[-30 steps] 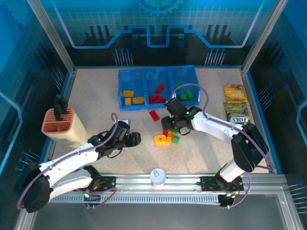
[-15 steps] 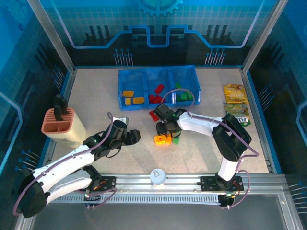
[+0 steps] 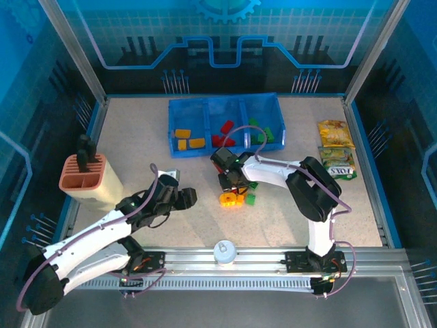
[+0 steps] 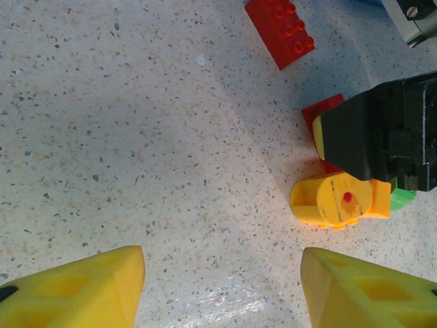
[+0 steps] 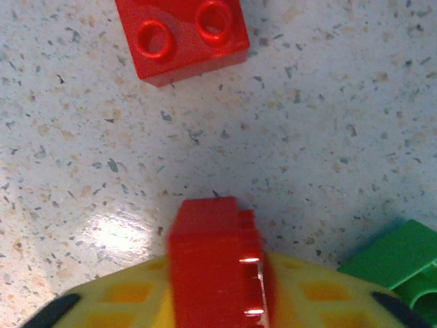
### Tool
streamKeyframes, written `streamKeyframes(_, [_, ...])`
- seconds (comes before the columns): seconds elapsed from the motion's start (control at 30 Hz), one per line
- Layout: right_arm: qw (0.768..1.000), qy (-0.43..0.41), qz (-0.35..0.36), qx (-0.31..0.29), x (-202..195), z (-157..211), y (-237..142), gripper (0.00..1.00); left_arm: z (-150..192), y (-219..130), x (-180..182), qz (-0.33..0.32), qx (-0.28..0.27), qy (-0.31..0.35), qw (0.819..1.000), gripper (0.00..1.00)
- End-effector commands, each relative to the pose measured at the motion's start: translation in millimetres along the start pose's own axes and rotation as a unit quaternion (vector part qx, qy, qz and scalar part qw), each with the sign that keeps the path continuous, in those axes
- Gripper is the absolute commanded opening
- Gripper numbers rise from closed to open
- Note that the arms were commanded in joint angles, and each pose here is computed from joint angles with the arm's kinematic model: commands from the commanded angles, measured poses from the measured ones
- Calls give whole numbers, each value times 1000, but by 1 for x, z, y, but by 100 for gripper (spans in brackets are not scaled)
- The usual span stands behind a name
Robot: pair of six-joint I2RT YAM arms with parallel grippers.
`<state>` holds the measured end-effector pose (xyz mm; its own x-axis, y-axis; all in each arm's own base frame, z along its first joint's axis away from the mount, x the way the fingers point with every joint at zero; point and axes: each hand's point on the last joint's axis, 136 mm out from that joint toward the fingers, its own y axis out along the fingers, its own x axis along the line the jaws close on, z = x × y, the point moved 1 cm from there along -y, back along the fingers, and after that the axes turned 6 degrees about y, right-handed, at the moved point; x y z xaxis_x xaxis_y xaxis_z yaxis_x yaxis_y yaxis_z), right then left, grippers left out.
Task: Sort the legos into containers by color
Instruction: Pick up the lego from the center of the table, then place the lego in the container.
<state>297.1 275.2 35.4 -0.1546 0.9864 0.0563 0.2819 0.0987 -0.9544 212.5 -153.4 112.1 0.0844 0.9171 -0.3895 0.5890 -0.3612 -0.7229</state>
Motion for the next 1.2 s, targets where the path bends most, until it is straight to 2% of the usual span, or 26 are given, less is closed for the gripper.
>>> streamKeyframes(0.0, [1000, -10, 11, -14, 7, -8, -10, 28, 3, -2, 8, -14, -3, -4, 1000, 63])
streamKeyframes(0.07, [1000, -12, 11, -27, 8, -16, -19, 24, 3, -2, 9, -15, -5, -4, 1000, 63])
streamKeyframes(0.23, [997, -15, 4, -76, 6, -50, -54, 21, 4, -3, 12, -18, -7, -3, 1000, 63])
streamKeyframes(0.47, [992, 15, -15, -128, -17, -126, -91, 22, 3, -3, 9, -13, -8, -1, 1000, 63])
streamKeyframes(0.67, [991, 38, -12, -124, -33, -183, -75, 24, 3, -6, 8, -8, -5, -1, 1000, 63])
streamKeyframes(0.83, [993, 43, 1, -112, -38, -206, -53, 26, 4, -10, 9, -9, -3, 1, 1000, 63])
streamKeyframes(0.9, [993, 44, 1, -111, -36, -209, -50, 32, 4, -12, 8, -7, -3, 3, 1000, 63])
streamKeyframes(1.0, [992, 49, -10, -120, -32, -212, -57, 60, 3, -13, 5, -3, -1, 7, 1000, 64])
streamKeyframes(1.03, [991, 48, -14, -126, -30, -213, -62, 65, 1, -13, 4, -1, -2, 8, 1000, 64])
streamKeyframes(1.07, [990, 46, -16, -136, -27, -213, -72, 69, 0, -12, 2, 0, -2, 10, 1000, 64])
streamKeyframes(1.17, [985, 33, -21, -166, -21, -211, -102, 73, -3, -8, -4, 5, 3, 12, 1000, 64])
